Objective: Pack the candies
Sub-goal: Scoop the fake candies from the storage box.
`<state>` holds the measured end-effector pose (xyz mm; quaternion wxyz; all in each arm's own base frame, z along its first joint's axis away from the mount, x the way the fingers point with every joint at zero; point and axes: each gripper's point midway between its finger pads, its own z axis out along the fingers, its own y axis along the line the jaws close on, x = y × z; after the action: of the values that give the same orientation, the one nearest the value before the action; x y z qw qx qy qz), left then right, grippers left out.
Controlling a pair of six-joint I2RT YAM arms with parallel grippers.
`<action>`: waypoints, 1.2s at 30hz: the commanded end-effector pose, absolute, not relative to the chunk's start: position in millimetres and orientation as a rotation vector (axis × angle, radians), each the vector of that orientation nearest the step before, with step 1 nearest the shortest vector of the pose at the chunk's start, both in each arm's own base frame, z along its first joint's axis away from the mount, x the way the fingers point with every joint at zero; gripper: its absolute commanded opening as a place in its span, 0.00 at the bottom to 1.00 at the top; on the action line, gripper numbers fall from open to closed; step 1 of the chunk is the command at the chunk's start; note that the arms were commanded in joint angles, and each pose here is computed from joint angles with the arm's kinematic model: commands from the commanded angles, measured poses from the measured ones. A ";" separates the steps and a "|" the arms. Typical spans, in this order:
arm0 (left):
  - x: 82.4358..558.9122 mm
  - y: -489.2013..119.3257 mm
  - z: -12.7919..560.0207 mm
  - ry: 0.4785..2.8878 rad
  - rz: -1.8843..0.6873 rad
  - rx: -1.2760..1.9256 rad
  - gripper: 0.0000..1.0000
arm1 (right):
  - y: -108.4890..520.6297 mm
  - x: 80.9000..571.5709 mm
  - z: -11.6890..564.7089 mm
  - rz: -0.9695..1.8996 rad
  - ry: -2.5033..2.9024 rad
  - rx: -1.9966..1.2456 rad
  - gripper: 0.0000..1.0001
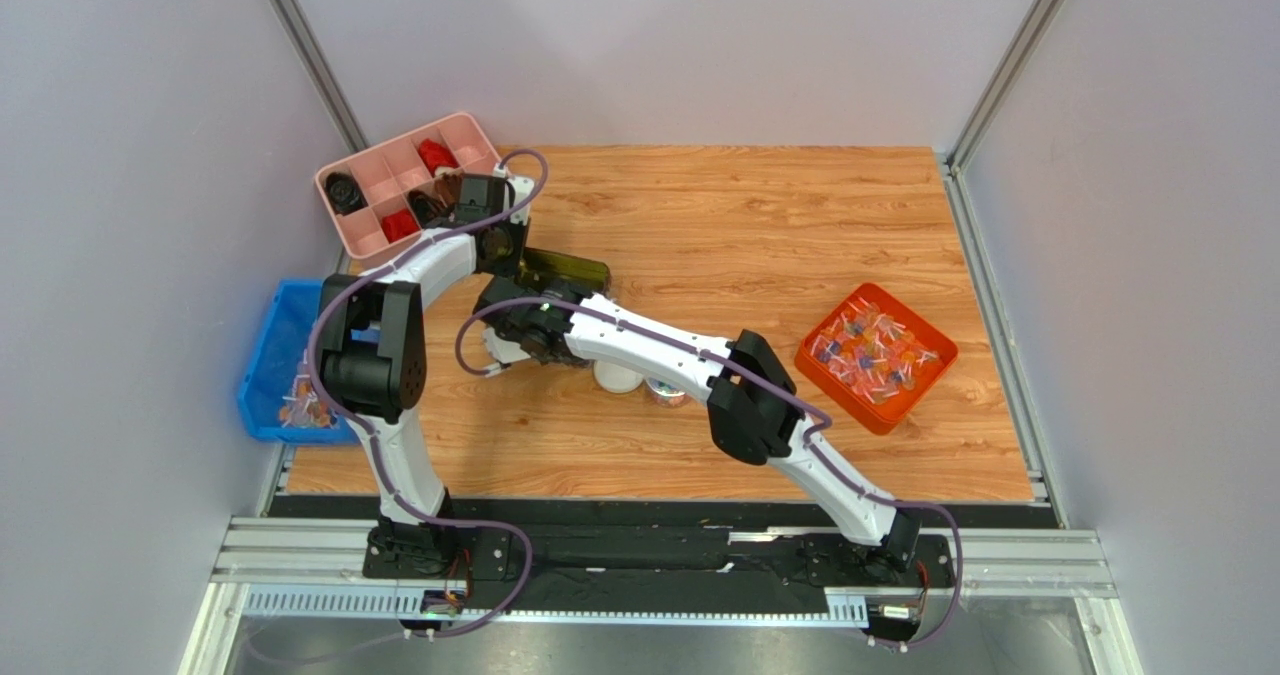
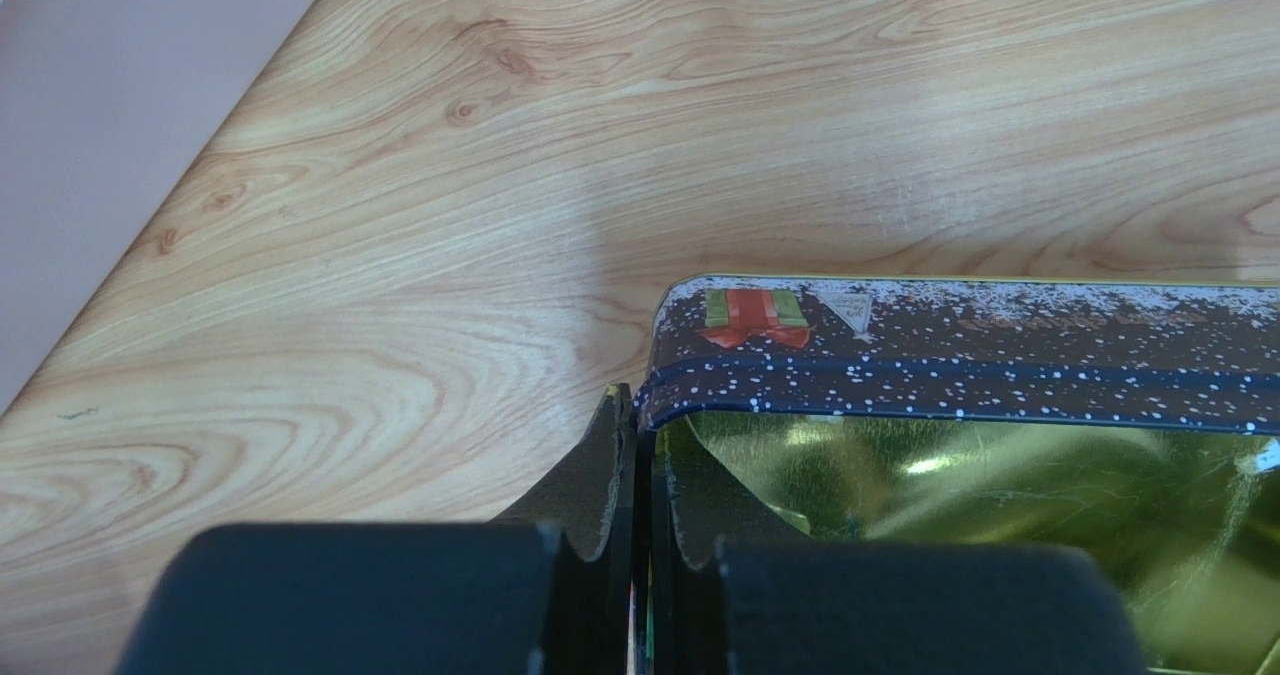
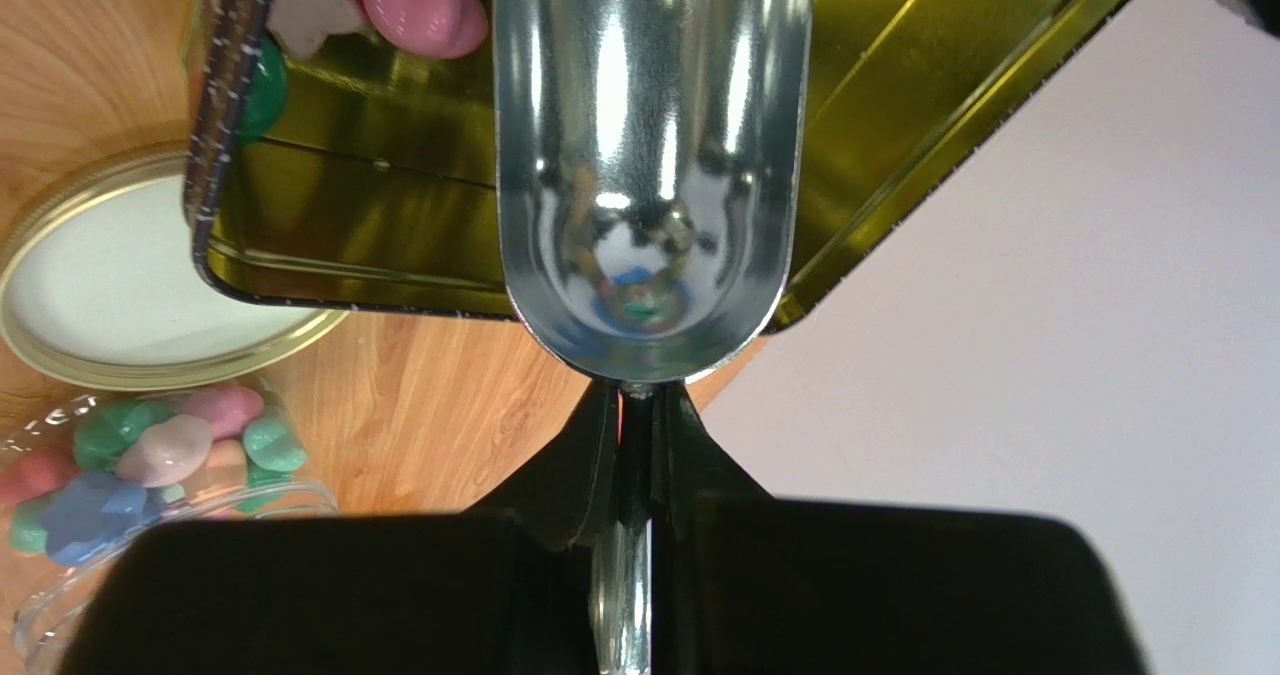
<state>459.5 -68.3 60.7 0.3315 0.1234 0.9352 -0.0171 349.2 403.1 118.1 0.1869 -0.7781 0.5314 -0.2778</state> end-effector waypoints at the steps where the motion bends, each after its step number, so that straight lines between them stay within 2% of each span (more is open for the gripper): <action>1: 472.2 -78.1 100.7 2.320 -0.094 0.307 0.00 | 409.5 334.7 107.1 -0.663 1.514 -2.240 0.00; 16: 471.5 -78.1 100.9 2.315 -0.098 0.294 0.00 | 428.7 325.7 78.3 -0.616 1.538 -2.219 0.00; 31: 470.4 -79.3 96.4 2.328 -0.098 0.302 0.00 | 462.8 320.2 74.1 -0.550 1.476 -2.148 0.00; 36: 470.2 -78.9 96.8 2.328 -0.094 0.305 0.00 | 468.1 316.8 59.7 -0.456 1.542 -2.106 0.00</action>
<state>456.1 -68.9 59.3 0.3311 0.1247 0.9351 -0.0184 331.8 449.8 83.3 0.2385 -0.7685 0.5504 -0.2225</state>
